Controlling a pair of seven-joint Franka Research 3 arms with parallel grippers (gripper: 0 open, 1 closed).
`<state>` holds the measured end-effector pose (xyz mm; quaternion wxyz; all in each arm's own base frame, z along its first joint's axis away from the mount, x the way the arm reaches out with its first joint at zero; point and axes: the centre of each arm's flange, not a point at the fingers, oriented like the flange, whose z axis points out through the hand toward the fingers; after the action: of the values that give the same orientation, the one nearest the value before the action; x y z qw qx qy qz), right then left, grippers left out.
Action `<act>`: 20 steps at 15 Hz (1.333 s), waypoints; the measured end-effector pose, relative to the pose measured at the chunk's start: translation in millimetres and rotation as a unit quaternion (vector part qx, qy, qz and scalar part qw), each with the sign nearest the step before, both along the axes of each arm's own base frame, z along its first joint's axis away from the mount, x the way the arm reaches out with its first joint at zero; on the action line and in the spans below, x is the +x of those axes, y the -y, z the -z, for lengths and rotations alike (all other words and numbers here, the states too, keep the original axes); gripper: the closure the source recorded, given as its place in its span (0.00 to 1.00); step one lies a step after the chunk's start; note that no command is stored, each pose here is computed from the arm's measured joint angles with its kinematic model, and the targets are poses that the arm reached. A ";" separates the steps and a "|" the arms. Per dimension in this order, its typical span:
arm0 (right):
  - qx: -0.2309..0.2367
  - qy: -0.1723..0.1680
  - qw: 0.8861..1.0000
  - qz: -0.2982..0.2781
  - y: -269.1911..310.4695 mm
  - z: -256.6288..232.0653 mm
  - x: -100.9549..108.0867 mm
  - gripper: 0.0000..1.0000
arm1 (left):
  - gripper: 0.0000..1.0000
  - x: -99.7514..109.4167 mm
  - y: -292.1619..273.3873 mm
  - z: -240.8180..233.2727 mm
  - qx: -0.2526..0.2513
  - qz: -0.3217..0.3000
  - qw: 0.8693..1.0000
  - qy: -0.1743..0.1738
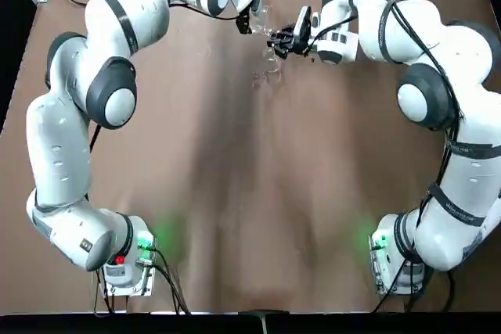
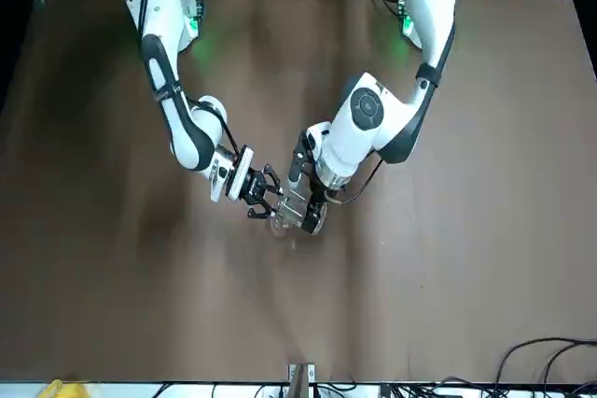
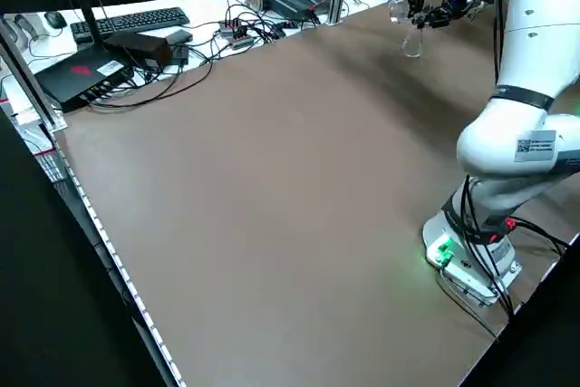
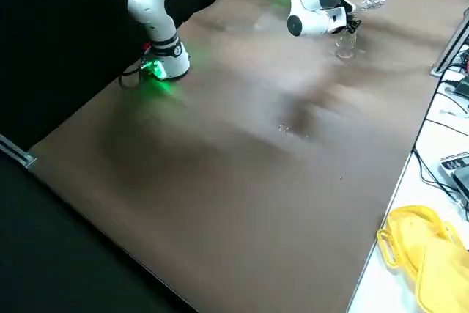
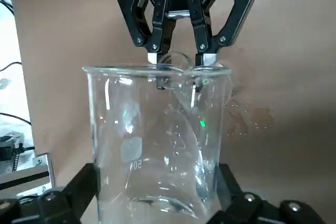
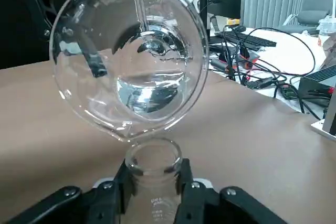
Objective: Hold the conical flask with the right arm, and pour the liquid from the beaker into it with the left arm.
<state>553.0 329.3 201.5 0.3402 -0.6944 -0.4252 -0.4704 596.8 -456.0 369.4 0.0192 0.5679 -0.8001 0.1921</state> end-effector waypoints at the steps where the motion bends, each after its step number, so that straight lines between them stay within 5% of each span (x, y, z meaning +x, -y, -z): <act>1: 0.000 0.000 1.000 0.000 0.0 0.0 0.0 0.61 | 0.04 -0.8 0.9 0.1 0.003 0.001 1.000 0.001; 20: -0.003 -0.005 1.000 -0.008 -8.4 6.9 -6.9 0.61 | 0.04 -10.2 11.9 1.4 0.046 -0.005 0.999 0.027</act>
<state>546.1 337.8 194.6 0.3438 -0.6944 -0.4304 -0.4629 586.6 -468.0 368.1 -0.0293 0.5666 -0.8056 0.1705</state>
